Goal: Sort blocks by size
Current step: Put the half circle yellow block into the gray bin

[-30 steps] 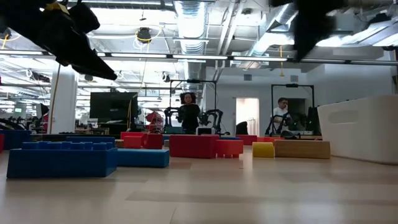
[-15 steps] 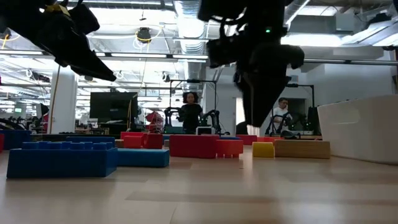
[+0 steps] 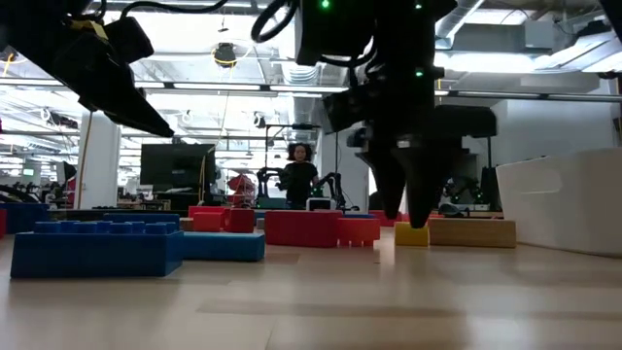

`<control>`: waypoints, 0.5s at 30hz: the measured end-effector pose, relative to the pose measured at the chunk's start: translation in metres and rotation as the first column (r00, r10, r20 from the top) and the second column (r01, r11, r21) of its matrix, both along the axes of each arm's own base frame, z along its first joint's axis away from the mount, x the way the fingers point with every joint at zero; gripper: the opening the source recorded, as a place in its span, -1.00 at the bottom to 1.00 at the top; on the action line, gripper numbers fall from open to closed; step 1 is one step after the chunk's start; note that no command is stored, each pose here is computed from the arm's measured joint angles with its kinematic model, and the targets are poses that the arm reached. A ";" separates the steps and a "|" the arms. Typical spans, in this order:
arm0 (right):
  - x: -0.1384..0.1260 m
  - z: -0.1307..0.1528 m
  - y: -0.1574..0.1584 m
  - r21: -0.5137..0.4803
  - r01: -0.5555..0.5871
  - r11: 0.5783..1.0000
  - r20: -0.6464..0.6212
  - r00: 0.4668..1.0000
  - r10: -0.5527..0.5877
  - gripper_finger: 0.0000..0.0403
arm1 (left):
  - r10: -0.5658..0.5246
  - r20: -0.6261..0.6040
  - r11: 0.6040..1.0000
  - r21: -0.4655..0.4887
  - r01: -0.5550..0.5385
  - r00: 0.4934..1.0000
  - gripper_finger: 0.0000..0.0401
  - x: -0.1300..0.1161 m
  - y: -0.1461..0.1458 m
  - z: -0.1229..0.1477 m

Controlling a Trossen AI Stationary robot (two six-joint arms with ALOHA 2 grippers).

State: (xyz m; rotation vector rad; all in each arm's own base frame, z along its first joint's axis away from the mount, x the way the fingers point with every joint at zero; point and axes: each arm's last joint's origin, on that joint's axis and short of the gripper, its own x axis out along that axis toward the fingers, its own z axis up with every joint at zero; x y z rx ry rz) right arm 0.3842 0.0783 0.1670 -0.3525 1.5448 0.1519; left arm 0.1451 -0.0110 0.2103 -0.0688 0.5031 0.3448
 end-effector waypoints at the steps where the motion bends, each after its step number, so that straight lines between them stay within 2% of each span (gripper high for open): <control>1: -0.001 0.000 0.003 -0.007 -0.069 0.998 -0.011 0.998 0.069 0.38 | 0.000 0.000 1.000 0.000 0.000 1.000 -0.06 0.000 0.000 0.000; 3: -0.004 0.000 0.010 -0.009 -0.234 0.972 -0.051 0.971 0.233 0.38 | -0.002 -0.001 1.000 0.004 0.002 1.000 -0.06 0.000 0.000 0.000; 5: -0.009 0.000 0.016 -0.007 -0.383 0.924 -0.095 0.920 0.380 0.38 | -0.006 -0.004 1.000 0.011 0.006 1.000 -0.06 0.000 0.000 0.000; 8: -0.011 -0.001 0.023 -0.063 -0.539 0.840 -0.134 0.838 0.528 0.38 | -0.007 -0.005 1.000 0.014 0.008 1.000 -0.06 0.000 0.000 0.000; 12: -0.010 -0.001 0.027 -0.182 -0.620 0.764 -0.174 0.785 0.595 0.38 | -0.009 -0.007 1.000 0.016 0.009 1.000 -0.06 0.000 0.000 0.000; 15: -0.010 -0.001 0.026 -0.180 -0.646 0.742 -0.188 0.763 0.619 0.38 | -0.008 -0.007 1.000 0.017 0.009 1.000 -0.06 0.000 0.000 0.000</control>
